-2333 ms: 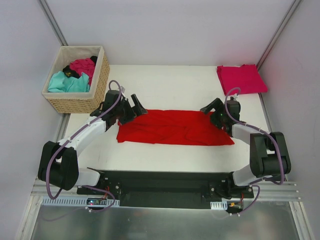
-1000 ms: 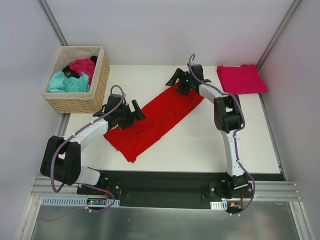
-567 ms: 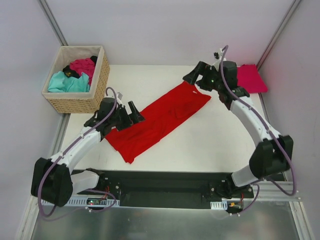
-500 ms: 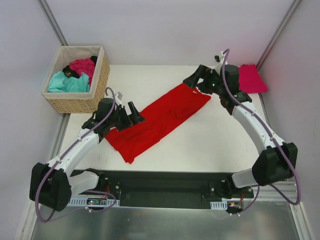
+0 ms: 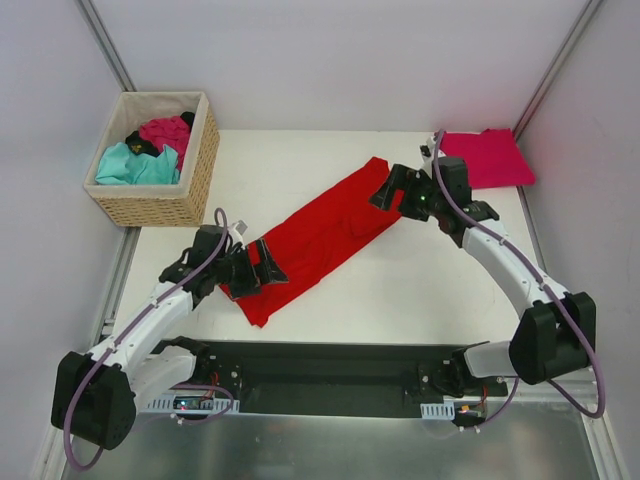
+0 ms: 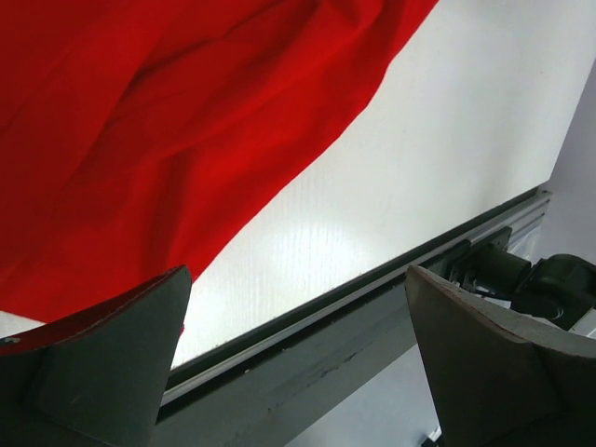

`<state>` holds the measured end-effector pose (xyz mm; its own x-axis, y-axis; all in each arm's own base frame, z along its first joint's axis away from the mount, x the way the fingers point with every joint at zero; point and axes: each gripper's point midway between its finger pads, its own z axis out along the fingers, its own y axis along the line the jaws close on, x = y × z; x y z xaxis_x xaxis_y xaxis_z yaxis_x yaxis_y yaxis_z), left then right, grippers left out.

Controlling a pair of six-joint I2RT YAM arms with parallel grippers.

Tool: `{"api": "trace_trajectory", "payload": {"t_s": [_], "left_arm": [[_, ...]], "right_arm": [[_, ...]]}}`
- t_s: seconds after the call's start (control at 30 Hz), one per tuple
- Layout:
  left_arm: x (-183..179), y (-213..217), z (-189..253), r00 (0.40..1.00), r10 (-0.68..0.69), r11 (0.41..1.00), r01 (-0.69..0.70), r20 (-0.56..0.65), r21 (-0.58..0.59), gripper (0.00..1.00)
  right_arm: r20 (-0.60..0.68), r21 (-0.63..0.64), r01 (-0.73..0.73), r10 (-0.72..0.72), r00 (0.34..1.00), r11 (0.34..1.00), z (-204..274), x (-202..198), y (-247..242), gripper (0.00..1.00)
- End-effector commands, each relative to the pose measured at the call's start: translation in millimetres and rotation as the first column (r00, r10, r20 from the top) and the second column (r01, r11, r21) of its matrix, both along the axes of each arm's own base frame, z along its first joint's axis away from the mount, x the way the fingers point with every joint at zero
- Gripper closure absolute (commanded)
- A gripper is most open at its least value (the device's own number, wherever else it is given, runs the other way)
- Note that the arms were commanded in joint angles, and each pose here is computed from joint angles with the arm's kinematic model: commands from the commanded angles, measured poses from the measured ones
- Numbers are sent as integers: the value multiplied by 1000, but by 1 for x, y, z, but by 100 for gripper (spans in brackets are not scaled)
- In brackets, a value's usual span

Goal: Fold and stack the t-shirts

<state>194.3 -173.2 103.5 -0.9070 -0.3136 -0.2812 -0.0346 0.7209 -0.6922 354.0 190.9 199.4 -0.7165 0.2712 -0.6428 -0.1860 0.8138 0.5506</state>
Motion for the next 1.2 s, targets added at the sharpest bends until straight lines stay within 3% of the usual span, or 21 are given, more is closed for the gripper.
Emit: {"api": "trace_trajectory", "payload": {"t_s": [0.0, 0.5, 0.7, 0.97, 1.1, 1.17], "left_arm": [[-13, 1, -9, 999, 8, 1000, -8, -49, -5, 1], [-46, 14, -74, 956, 67, 994, -40, -286, 98, 1], [-65, -3, -81, 948, -22, 993, 57, -319, 101, 1], [-82, -83, -74, 893, -302, 934, 347, -333, 84, 1], [-105, -143, -78, 799, -488, 836, 544, -353, 77, 1], [-101, -182, -61, 774, -560, 802, 596, -295, 42, 1]], "right_arm": [[70, 13, -7, 6, 998, 1000, 23, -4, -1, 4], [83, 2, 24, -24, 996, 1000, 26, -14, -10, 4], [81, 0, 28, -28, 996, 1000, 28, -15, -12, 4], [42, -24, 47, -45, 998, 999, 17, -13, -16, 4], [29, -41, 86, -85, 996, 995, 13, -11, -27, 4], [6, -46, 127, -126, 992, 991, 11, -10, -40, 4]]}}
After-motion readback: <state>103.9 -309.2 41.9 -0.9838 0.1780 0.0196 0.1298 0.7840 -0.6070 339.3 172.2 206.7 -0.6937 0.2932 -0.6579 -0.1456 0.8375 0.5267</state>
